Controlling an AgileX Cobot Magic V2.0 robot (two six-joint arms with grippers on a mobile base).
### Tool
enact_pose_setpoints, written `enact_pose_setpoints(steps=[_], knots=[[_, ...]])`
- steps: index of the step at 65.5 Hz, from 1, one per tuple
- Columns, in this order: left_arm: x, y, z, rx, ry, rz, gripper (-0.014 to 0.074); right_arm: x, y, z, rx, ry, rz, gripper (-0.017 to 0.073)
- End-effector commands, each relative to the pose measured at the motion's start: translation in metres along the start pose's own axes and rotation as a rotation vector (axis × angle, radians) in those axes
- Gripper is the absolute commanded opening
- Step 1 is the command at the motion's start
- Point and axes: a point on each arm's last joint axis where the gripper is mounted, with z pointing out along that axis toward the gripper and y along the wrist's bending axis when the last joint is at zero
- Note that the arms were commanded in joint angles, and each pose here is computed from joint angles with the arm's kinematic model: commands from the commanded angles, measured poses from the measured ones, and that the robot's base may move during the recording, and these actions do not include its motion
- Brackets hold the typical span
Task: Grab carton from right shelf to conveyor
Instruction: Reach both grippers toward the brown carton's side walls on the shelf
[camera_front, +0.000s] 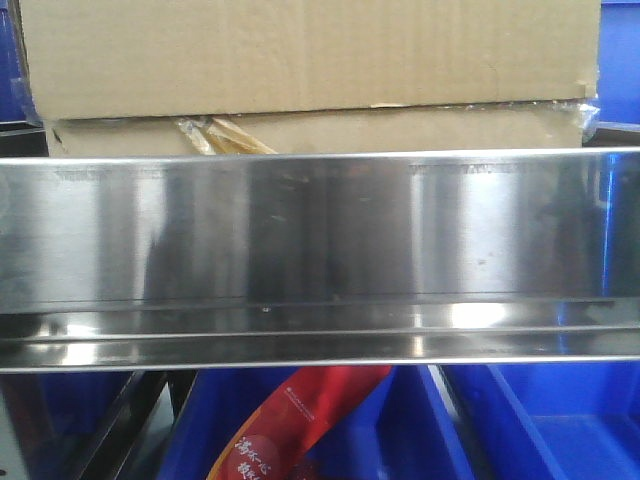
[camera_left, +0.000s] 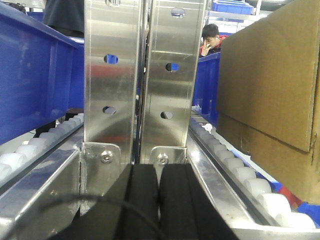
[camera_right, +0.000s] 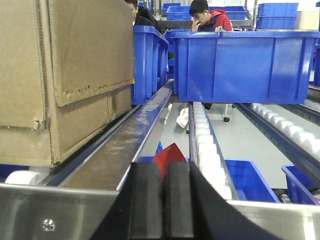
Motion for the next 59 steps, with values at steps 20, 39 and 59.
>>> enact_pose_setpoints(steps=[20,39,59], knots=[[-0.003,0.000,0.000,0.000,-0.027,-0.005,-0.0009,-0.002,0.000,0.000,0.007,-0.027,-0.004,-0.0075],[-0.004,0.000,0.000,0.000,-0.029,-0.005,-0.0009,-0.004,0.000,0.000,0.007,-0.041,-0.004,-0.0075],[-0.006,0.000,-0.001,0.002,-0.052,-0.015,-0.0009,-0.012,-0.001,-0.001,0.010,-0.138,-0.004,-0.0075]])
